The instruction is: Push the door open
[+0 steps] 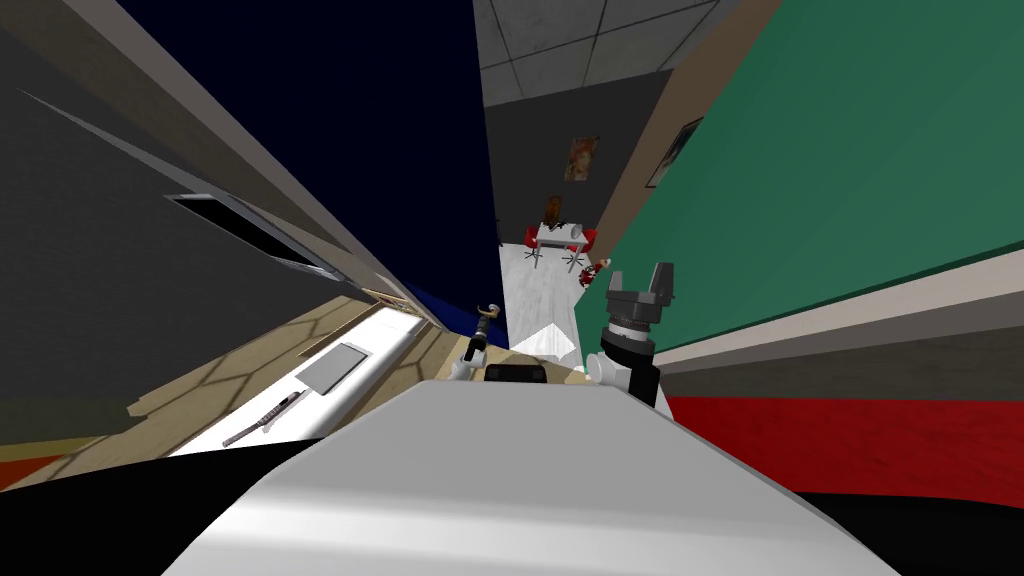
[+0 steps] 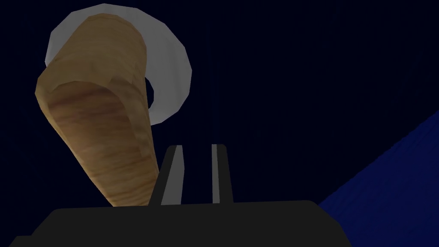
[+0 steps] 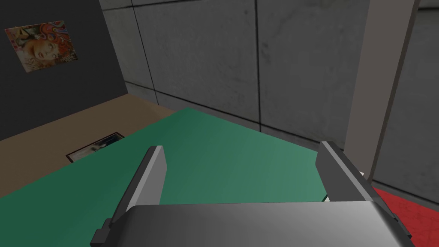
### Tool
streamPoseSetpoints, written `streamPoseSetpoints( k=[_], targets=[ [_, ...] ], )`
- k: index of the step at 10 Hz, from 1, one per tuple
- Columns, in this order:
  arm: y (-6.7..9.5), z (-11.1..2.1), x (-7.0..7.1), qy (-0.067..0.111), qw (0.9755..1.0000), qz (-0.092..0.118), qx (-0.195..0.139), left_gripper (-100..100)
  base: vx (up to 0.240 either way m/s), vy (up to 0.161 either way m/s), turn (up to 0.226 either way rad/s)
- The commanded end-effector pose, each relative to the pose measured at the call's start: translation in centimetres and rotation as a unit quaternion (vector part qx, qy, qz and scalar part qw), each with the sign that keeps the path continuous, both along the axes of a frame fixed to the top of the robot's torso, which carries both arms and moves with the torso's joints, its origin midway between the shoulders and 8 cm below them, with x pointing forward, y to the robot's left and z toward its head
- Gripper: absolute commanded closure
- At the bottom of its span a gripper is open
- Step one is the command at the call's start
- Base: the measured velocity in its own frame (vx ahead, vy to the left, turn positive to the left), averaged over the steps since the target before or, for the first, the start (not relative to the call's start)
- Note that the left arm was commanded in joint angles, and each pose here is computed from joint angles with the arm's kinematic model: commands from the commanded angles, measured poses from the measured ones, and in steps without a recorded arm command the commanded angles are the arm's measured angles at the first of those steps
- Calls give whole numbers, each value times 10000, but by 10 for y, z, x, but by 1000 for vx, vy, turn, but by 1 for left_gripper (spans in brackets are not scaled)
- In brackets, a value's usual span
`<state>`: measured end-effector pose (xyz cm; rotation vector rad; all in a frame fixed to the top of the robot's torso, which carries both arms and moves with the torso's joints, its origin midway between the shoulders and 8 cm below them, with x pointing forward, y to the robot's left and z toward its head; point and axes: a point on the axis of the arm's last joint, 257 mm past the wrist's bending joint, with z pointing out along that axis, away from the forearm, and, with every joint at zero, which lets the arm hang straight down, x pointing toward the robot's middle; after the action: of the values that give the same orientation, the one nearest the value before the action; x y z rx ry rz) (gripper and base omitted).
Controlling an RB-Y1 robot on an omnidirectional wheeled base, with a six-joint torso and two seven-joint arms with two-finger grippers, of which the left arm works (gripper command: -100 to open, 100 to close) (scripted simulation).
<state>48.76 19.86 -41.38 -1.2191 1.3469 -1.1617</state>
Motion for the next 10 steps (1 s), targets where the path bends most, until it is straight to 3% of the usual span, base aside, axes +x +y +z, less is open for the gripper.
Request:
streamPoseSetpoints(
  k=[1,5,9,10],
  targets=[
    [-2,12,2,-203,9998,-43,-17,-100,-44,45,-51],
    [-13,15,-3,-291,9995,-136,-61,-100,-49,57,-41],
    [-45,22,-14,-473,9980,-333,-260,-100,-104,74,-59],
    [-39,18,-13,-420,9984,-303,-215,-100,-73,25,-21]
  ],
)
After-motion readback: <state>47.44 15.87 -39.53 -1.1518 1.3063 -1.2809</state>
